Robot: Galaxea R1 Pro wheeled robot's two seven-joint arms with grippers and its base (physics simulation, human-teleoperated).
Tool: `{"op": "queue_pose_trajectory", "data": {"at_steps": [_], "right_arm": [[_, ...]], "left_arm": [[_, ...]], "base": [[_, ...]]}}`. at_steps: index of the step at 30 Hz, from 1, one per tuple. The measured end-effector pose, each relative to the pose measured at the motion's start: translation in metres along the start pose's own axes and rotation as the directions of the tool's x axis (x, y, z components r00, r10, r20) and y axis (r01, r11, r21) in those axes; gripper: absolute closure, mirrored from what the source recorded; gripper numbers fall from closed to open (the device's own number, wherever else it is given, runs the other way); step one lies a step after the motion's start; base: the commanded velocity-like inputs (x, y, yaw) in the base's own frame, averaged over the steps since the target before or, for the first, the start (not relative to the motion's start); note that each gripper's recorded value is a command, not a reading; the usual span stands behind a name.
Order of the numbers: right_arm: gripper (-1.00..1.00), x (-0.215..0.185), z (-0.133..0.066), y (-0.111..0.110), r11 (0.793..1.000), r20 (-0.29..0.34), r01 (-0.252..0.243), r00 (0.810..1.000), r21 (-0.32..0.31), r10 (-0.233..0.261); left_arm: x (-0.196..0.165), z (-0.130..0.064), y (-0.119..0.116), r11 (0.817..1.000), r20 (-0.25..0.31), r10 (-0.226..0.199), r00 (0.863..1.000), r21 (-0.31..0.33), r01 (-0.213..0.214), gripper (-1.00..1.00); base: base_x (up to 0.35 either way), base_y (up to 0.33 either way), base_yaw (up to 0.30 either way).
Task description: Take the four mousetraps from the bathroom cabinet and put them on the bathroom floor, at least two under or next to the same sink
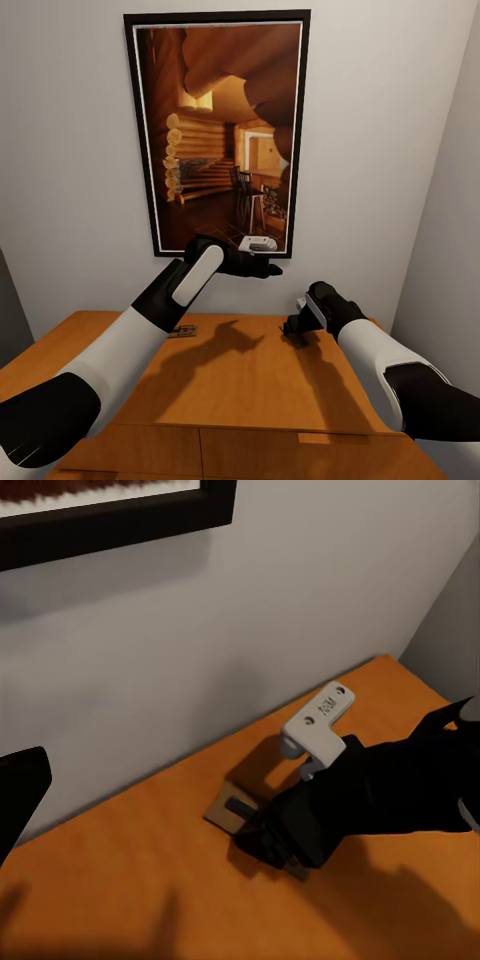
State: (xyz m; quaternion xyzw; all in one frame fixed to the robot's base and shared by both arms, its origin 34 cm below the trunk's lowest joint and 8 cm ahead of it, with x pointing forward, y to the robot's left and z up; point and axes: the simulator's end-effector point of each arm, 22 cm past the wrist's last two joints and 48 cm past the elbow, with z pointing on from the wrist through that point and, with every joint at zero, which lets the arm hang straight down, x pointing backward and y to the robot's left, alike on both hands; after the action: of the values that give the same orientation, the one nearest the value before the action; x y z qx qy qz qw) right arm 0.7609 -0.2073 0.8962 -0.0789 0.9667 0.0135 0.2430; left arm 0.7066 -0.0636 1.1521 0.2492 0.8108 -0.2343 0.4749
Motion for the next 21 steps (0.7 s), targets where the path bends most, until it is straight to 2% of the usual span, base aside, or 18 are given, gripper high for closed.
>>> {"op": "queue_pose_trajectory", "data": {"at_steps": [5,6,10,13,21], "right_arm": [[1.0,0.001,0.0,-0.007,1.0,0.001,-0.029,1.0,-0.013,0.029],[1.0,0.001,-0.001,-0.014,1.0,0.001,-0.016,1.0,0.013,0.016],[1.0,-0.029,-0.023,-0.021,0.999,0.091,-0.008,0.996,0.031,0.006],[1.0,-0.039,-0.031,-0.023,0.999,0.121,-0.007,0.993,0.035,0.003],[1.0,-0.045,-0.036,-0.025,0.999,0.142,-0.005,0.99,0.04,-0.001]], "left_arm": [[0.0,0.0,0.001,1.0,0.0,0.0,1.0,-0.001,0.0,-1.0],[0.0,0.0,0.001,1.0,0.0,0.0,1.0,-0.001,0.0,-1.0],[0.0,0.0,0.001,1.0,0.0,-0.001,1.0,0.0,0.001,-1.0],[0.0,0.0,0.001,1.0,-0.001,-0.001,1.0,0.0,0.001,-1.0],[0.0,0.0,0.001,1.0,-0.001,-0.001,1.0,0.0,0.001,-1.0]], "base": [[0.0,0.0,0.0],[0.0,0.0,0.0],[0.0,0.0,0.0],[0.0,0.0,0.0],[0.0,0.0,0.0]]}}
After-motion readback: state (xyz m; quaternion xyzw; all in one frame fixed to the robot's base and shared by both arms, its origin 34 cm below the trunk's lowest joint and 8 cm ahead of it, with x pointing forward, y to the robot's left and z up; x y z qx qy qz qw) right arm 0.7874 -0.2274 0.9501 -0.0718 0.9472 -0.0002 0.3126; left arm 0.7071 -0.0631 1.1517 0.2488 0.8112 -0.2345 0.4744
